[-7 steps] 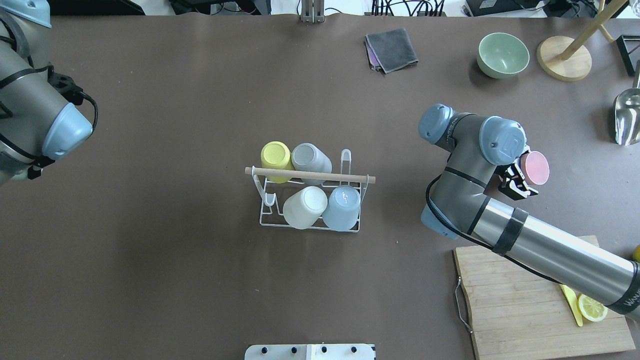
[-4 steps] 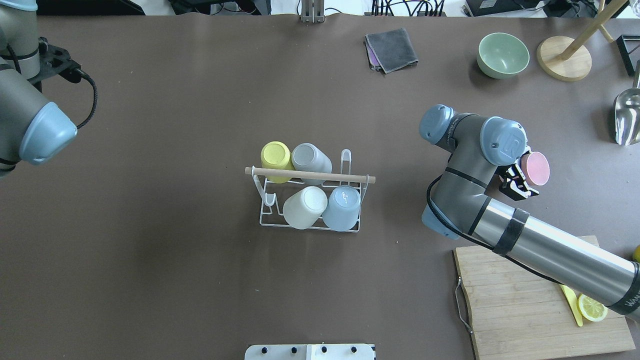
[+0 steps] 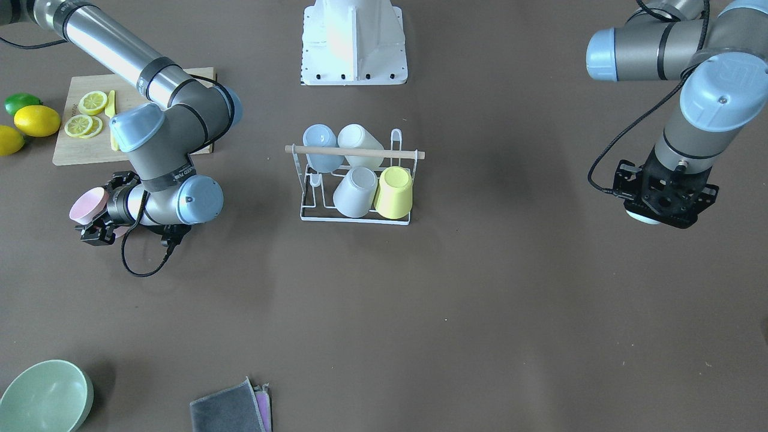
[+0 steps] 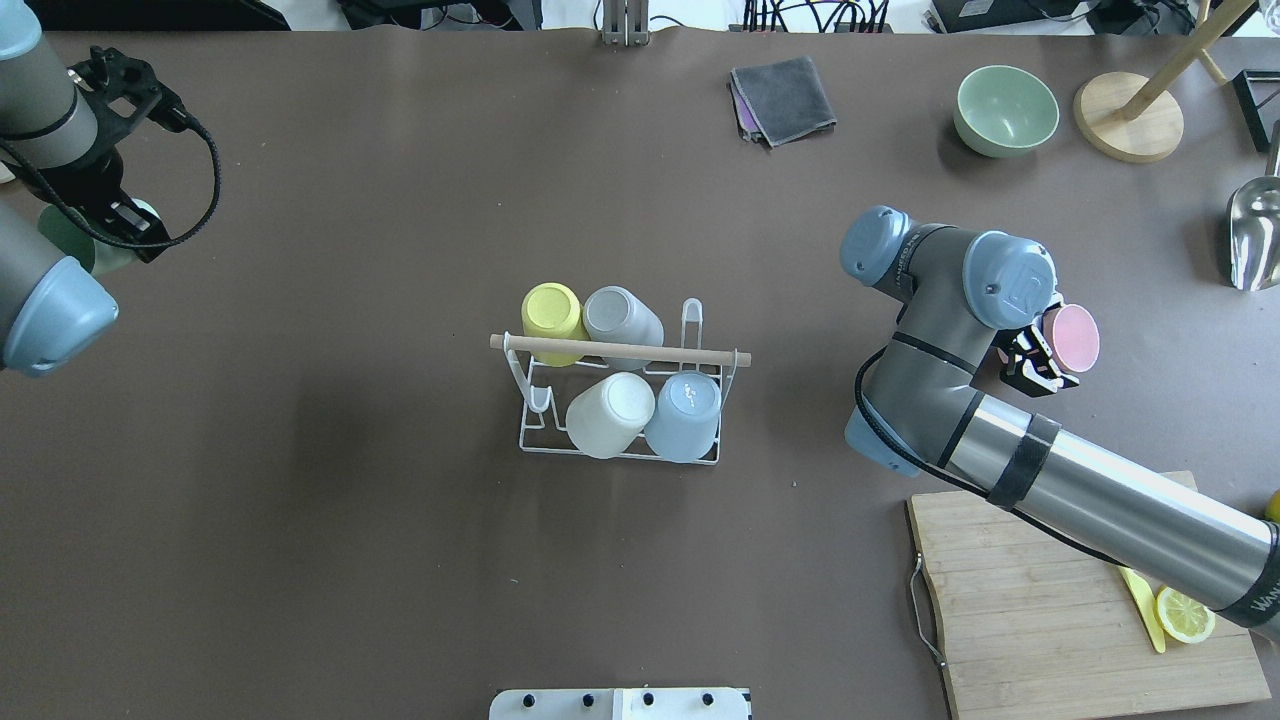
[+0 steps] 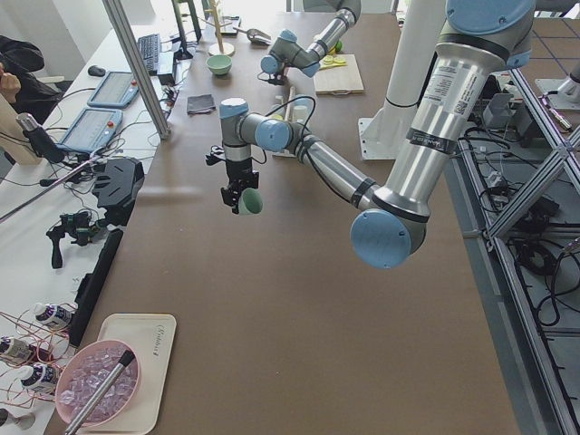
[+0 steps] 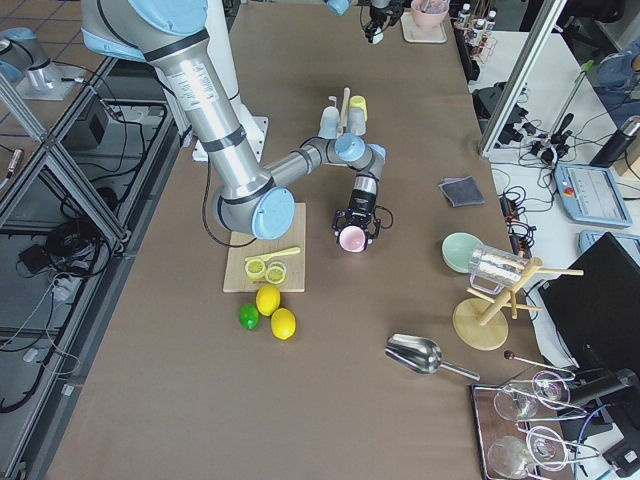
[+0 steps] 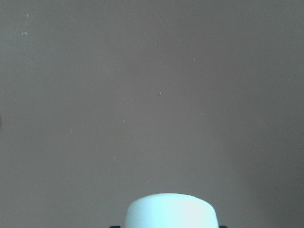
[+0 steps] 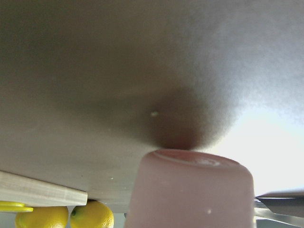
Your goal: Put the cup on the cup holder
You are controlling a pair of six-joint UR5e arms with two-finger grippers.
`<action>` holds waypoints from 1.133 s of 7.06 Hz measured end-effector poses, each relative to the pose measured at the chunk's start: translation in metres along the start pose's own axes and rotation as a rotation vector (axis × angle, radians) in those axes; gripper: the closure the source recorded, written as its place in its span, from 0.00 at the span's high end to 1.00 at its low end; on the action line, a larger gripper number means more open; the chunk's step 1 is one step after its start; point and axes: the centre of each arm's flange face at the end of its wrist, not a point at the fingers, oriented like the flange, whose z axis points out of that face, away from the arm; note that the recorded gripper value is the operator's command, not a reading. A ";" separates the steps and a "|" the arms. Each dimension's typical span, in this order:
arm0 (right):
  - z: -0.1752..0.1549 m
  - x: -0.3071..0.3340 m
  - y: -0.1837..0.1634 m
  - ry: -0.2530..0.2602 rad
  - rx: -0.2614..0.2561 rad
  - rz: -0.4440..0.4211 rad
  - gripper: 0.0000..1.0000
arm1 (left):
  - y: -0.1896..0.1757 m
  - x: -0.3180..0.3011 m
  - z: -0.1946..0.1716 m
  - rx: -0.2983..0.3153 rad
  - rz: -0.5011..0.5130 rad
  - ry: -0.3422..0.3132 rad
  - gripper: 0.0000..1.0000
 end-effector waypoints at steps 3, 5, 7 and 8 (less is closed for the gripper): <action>0.000 0.001 0.000 0.002 0.005 0.014 0.46 | -0.027 0.049 -0.017 0.299 0.076 0.068 0.00; -0.001 0.001 0.000 0.003 0.007 0.026 0.41 | -0.038 0.134 -0.022 0.509 0.046 0.202 0.00; -0.007 0.008 0.012 0.006 0.027 0.042 0.29 | -0.036 0.177 -0.049 0.760 0.058 0.286 0.00; -0.010 0.018 0.024 0.003 0.043 0.060 0.29 | -0.032 0.188 -0.065 0.879 0.071 0.324 0.00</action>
